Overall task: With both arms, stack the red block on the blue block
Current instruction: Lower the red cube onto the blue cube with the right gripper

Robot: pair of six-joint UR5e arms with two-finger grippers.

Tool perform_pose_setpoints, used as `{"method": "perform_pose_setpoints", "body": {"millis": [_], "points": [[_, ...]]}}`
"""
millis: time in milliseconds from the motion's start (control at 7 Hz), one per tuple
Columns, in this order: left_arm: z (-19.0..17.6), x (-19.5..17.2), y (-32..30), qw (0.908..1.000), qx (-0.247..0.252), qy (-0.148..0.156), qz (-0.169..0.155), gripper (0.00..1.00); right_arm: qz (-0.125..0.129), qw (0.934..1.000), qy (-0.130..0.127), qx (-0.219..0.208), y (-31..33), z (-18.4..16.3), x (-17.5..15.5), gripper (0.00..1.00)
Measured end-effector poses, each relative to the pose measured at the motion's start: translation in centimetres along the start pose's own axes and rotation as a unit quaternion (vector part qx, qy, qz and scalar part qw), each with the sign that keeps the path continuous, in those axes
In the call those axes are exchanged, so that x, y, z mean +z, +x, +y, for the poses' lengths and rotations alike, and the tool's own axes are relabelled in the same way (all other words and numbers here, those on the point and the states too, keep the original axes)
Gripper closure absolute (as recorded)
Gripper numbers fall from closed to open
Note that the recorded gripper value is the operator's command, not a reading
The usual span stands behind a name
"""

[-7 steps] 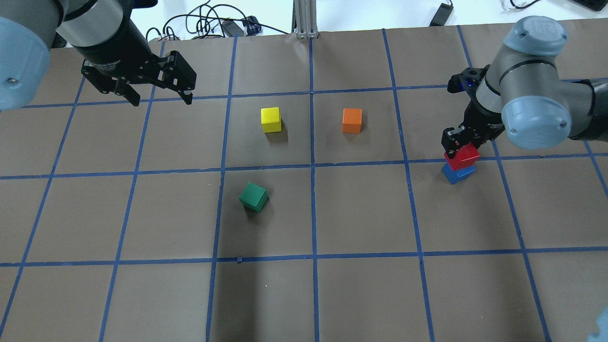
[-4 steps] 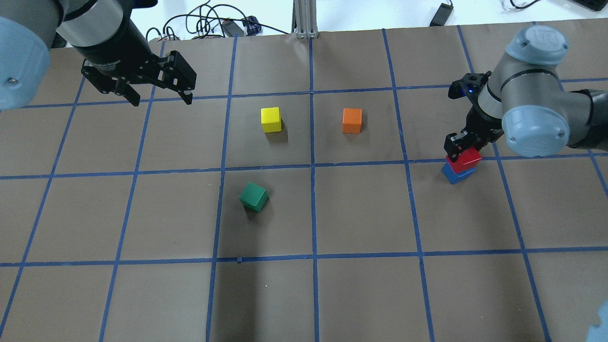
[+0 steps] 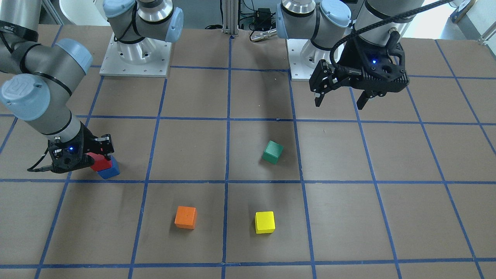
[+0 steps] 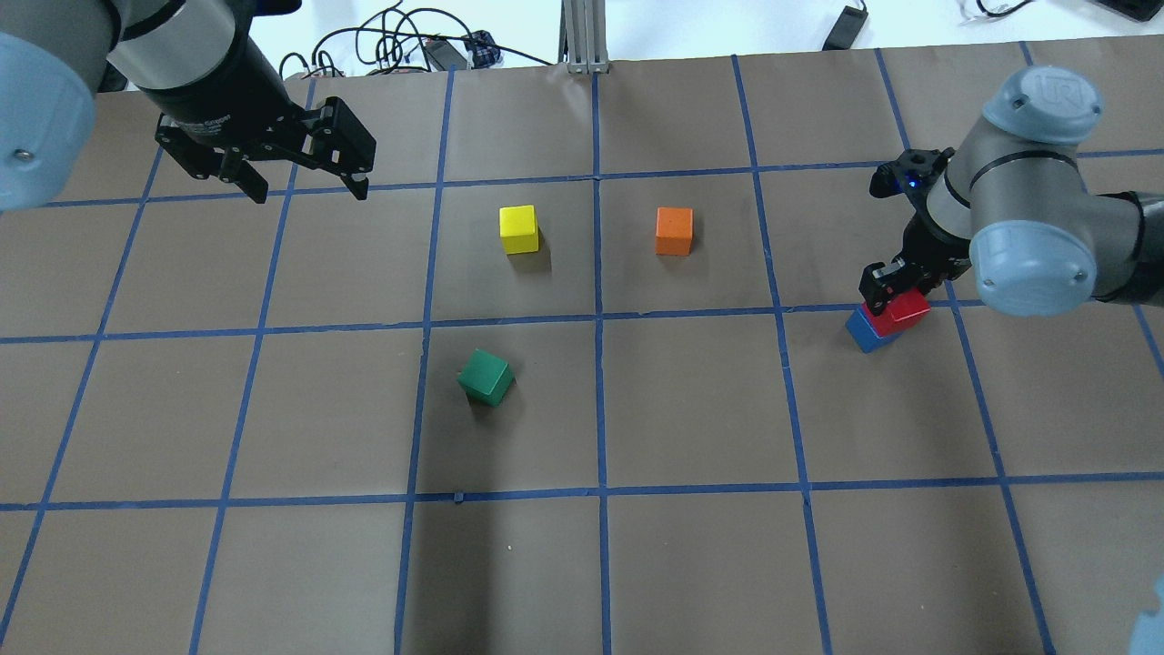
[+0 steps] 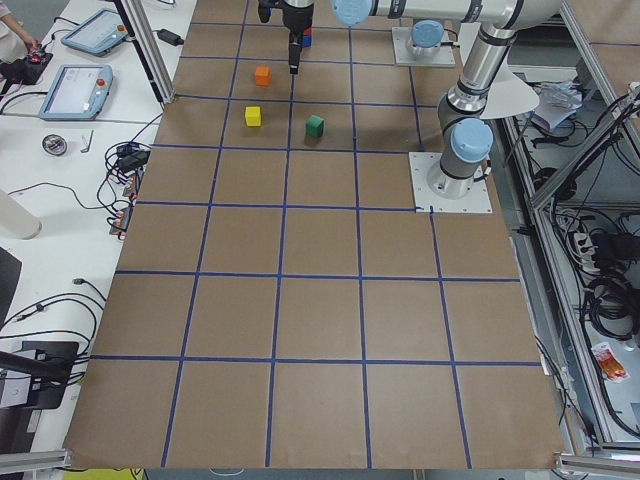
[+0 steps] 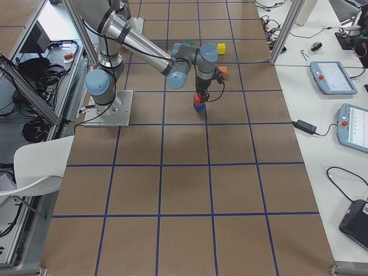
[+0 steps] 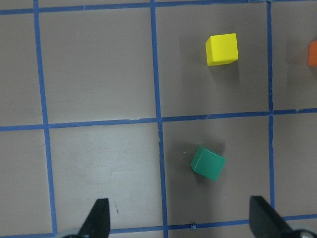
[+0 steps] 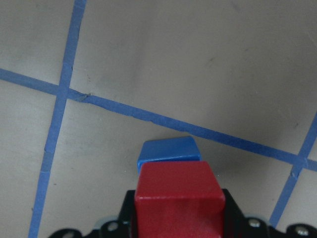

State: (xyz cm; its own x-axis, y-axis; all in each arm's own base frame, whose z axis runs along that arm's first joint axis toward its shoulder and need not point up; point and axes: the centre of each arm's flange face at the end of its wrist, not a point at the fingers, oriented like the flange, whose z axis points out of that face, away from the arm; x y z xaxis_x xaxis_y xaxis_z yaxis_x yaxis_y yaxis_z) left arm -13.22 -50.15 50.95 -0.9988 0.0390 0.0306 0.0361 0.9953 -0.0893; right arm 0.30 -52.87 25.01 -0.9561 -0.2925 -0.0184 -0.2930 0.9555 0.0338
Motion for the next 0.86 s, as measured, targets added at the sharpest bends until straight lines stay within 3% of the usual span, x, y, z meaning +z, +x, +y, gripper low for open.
{"method": "perform_pose_setpoints", "body": {"millis": [286, 429, 571, 714, 857], "points": [[0.00, 0.00, 0.00, 1.0000, 0.000, 0.000, 0.000, 0.00, -0.001, 1.0000, 0.000, 0.000, -0.01, 0.02, 0.07, 1.00], [0.00, 0.00, 0.00, 1.0000, 0.000, 0.000, 0.000, 0.00, -0.002, 1.0000, 0.000, 0.000, -0.02, 0.00, 0.11, 0.94], [0.00, 0.00, 0.00, 1.0000, 0.000, 0.000, 0.000, 0.00, -0.003, 1.0000, 0.002, 0.000, -0.03, -0.03, 0.08, 0.74], [0.00, 0.00, 0.01, 1.0000, 0.000, 0.000, 0.000, 0.00, -0.003, 1.0000, 0.003, -0.001, -0.02, -0.08, 0.06, 0.13], [0.00, 0.01, 0.00, 1.0000, 0.000, 0.000, 0.000, 0.00, -0.002, 1.0000, 0.006, 0.000, 0.01, -0.15, 0.08, 0.00]]}}
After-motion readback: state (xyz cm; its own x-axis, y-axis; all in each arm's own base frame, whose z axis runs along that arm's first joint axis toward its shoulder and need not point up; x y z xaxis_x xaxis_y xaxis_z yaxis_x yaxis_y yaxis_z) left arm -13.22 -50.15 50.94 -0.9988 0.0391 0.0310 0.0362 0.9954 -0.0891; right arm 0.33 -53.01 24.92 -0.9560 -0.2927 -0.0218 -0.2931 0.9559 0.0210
